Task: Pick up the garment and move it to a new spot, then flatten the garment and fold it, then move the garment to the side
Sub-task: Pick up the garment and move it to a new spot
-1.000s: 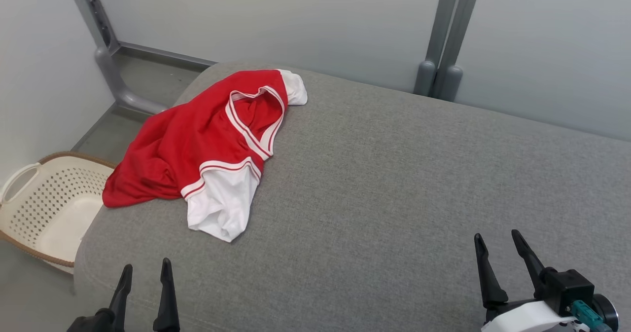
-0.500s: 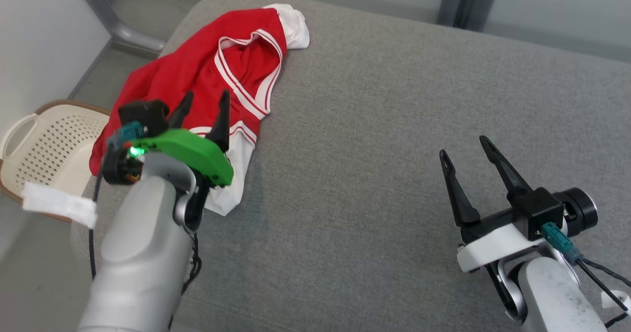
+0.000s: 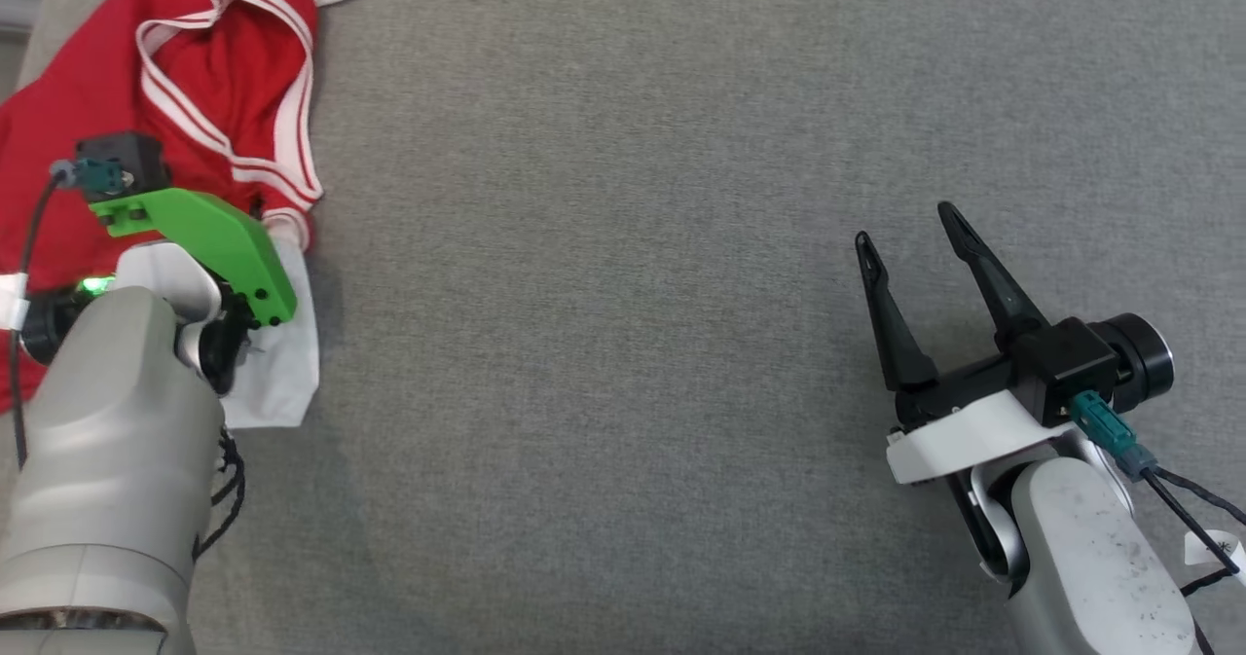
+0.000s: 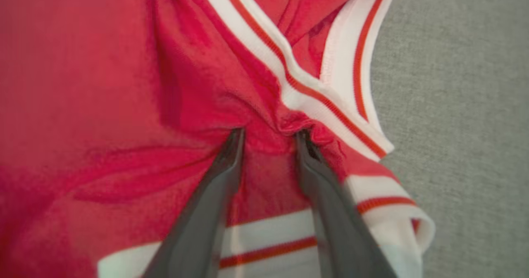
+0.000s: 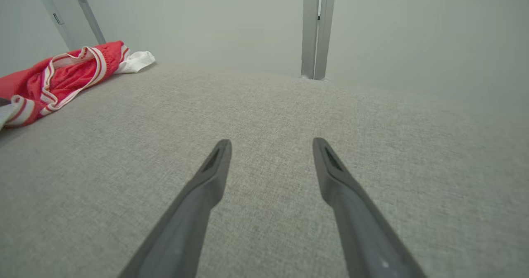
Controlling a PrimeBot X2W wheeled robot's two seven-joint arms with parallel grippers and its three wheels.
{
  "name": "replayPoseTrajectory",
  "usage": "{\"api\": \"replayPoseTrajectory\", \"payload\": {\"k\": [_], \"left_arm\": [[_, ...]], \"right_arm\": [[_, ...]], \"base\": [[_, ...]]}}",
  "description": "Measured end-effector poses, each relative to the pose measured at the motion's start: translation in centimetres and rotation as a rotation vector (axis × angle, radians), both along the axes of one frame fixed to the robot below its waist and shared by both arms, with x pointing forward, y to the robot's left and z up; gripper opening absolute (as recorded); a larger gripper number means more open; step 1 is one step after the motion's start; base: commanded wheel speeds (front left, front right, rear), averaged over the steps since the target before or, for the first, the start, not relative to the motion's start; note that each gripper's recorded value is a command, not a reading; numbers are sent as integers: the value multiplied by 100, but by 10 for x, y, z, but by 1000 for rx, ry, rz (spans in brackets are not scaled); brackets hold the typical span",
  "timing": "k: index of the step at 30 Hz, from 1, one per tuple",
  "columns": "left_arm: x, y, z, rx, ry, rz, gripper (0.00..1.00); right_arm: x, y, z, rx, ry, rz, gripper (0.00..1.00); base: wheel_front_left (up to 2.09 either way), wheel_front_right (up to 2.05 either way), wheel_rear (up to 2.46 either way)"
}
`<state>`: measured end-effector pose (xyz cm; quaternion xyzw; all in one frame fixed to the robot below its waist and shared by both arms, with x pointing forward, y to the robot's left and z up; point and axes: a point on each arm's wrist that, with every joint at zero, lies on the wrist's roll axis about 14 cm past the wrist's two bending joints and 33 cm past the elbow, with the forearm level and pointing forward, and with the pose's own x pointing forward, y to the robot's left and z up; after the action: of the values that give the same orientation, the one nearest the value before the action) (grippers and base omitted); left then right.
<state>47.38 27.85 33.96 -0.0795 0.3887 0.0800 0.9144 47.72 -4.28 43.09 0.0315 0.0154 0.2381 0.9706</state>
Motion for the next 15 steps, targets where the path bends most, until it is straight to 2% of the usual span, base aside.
{"api": "replayPoseTrajectory", "payload": {"k": [3, 6, 11, 15], "left_arm": [[15, -7, -5, -3, -20, -21, 0], [41, -23, 7, -1, -122, -71, 0], [82, -118, 72, -78, -373, -312, 0], [79, -174, 143, -107, -564, -510, 0]], "right_arm": [[-1, -15, -7, -3, 24, -44, 100], [-2, -31, -7, -3, 31, -93, 100], [-17, -44, -1, 2, 43, -138, 100], [-32, -55, 14, 13, 26, -176, 100]], "base": [[0, 0, 0], [0, 0, 0], [0, 0, 0], [0, 0, 0]]}}
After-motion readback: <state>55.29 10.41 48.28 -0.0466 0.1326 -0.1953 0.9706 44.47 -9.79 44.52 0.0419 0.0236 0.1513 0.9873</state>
